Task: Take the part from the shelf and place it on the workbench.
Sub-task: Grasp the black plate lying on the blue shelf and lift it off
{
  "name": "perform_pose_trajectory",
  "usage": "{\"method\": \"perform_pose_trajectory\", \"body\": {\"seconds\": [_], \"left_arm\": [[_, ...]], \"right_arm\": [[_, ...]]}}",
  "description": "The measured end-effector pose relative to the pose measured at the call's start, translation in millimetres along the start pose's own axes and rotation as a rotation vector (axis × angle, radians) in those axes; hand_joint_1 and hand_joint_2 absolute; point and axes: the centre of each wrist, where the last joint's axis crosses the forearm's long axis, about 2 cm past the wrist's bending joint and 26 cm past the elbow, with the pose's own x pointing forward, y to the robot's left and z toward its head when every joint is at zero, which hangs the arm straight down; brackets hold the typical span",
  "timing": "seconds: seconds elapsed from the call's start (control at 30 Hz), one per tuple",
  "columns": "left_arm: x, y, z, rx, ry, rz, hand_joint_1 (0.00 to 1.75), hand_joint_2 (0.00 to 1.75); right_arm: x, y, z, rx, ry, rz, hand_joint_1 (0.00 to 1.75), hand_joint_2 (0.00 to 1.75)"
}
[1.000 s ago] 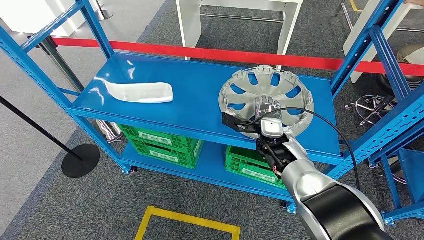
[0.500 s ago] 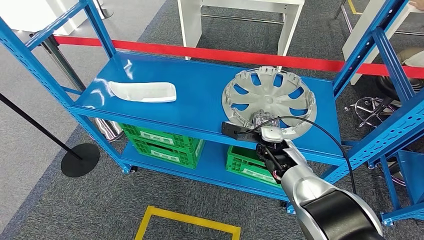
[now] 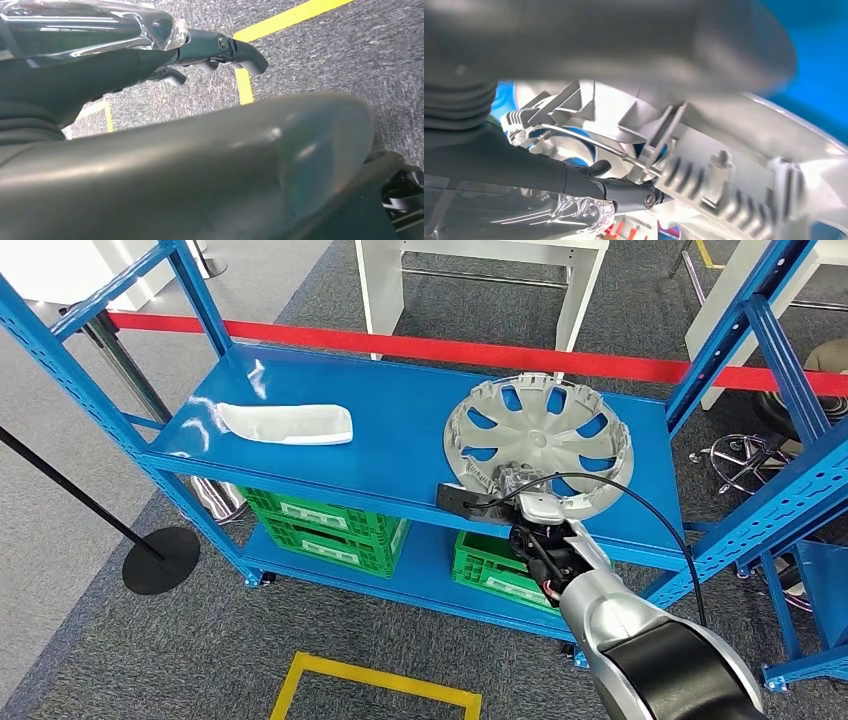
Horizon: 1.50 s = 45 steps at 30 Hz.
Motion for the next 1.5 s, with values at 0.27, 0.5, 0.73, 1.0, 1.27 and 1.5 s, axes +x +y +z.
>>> {"method": "perform_pose_trajectory", "body": {"seconds": [0.27,0.5,0.73,1.0,1.27,1.5], "left_arm": [[0.2,-0.4,0.1,-0.001,-0.002,-0.002,0.00,0.00],[0.1,-0.5,0.1,-0.001,-0.002,-0.003,0.00,0.00],[0.3,-0.9,0.2,-0.002,-0.003,-0.003,0.00,0.00],[0.4,-1.8,0.4,-0.004,-0.004,0.001,0.00,0.00],[1.0,-3.3,0.7,-0.007,-0.005,0.003,0.00,0.00],[1.1,-3.6,0.8,-0.007,-0.005,0.005,0.00,0.00]], "right_arm": [[-0.5,-0.3,-0.1,-0.021,-0.009,-0.069,0.00,1.75],[-1.4,-1.5,-0.3,-0.022,-0.009,-0.092,0.00,1.75],[-1.3,-8.3,0.2,-0.034,-0.009,-0.097,0.00,1.75],[-1.3,-10.2,0.3,-0.033,-0.006,-0.091,0.00,1.75],[-1.3,-10.2,0.3,-0.032,-0.004,-0.085,0.00,1.75],[-1.7,-11.9,0.4,0.001,0.011,-0.077,0.00,1.75]]}}
